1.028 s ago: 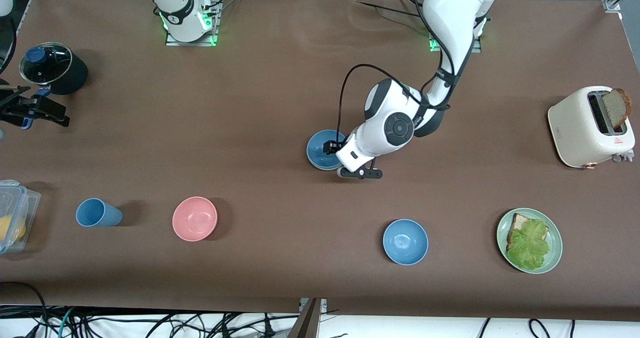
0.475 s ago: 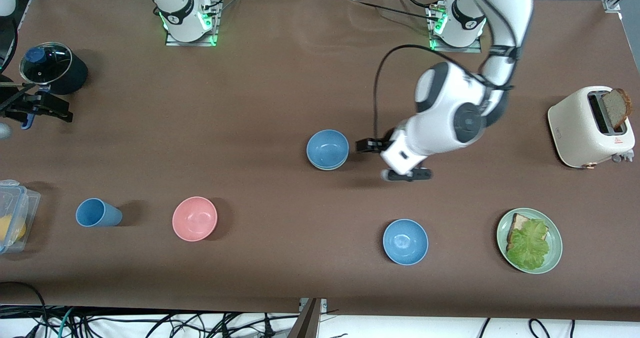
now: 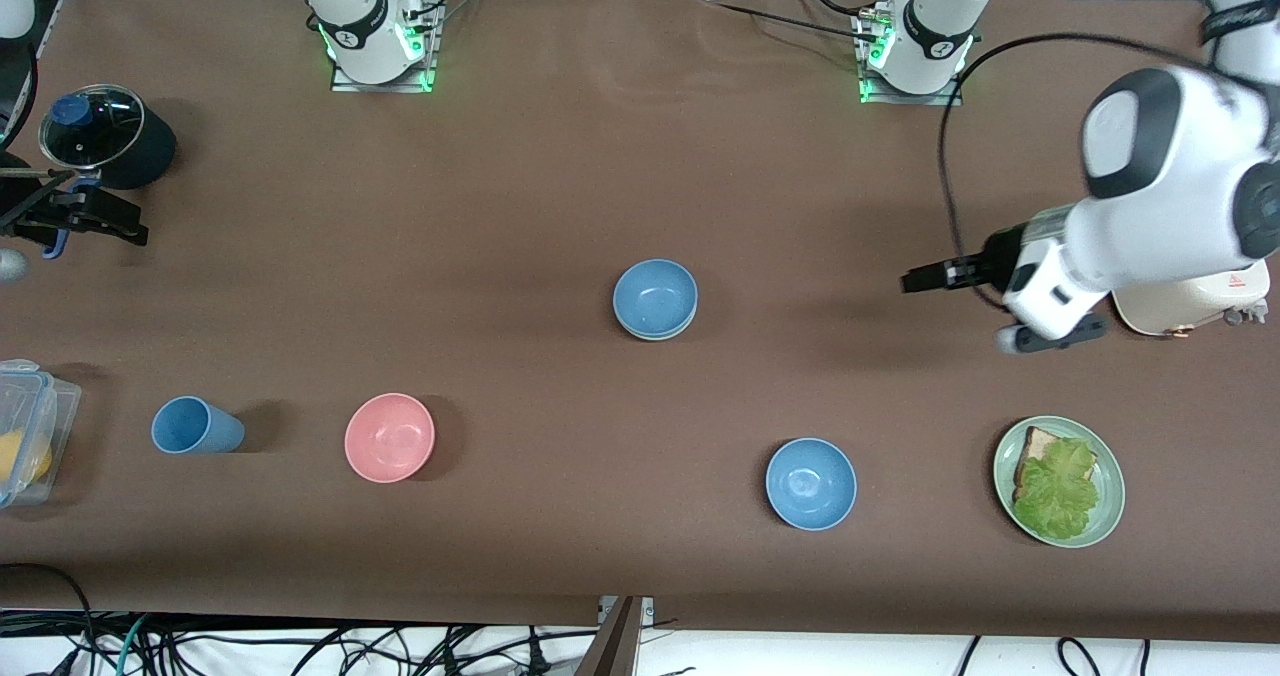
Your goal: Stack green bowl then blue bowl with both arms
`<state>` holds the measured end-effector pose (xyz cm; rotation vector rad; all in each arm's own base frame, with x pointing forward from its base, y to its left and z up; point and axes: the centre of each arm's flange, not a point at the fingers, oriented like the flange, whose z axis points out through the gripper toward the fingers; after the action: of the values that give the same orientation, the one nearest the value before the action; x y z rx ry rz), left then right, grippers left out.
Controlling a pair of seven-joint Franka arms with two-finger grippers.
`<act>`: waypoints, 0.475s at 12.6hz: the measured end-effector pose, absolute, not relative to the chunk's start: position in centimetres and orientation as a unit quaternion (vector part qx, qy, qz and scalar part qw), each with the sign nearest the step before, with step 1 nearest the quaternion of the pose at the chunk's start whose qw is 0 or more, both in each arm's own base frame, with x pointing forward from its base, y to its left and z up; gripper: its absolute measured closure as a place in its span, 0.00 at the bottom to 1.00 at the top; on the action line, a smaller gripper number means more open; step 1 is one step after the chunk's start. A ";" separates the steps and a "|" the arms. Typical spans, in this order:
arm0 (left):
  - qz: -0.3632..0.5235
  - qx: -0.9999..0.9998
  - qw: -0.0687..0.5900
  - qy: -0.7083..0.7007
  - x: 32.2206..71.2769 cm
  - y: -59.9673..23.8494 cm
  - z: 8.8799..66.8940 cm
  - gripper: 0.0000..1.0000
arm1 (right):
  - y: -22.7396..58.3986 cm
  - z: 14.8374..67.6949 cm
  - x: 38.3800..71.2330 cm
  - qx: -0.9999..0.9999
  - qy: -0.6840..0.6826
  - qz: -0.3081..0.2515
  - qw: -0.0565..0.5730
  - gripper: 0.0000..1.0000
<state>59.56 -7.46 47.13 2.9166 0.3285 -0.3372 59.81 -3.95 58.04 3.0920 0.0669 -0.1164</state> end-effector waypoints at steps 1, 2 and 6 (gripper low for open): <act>-0.105 0.987 0.060 0.105 58.8 -6.2 48.7 0.00 | -4.0 58.0 59.8 0.999 0.022 -0.038 0.023 0.00; -0.095 0.990 0.027 0.098 58.1 -5.3 50.3 0.00 | -4.0 57.9 59.9 0.999 0.022 -0.038 0.023 0.00; -0.062 0.995 -0.030 0.078 55.3 -4.6 55.3 0.00 | -3.9 57.9 59.9 0.999 0.022 -0.039 0.023 0.00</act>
<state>55.30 -4.61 55.30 3.1861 0.2494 -0.1974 59.89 -3.94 57.86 3.0918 0.0675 -0.1206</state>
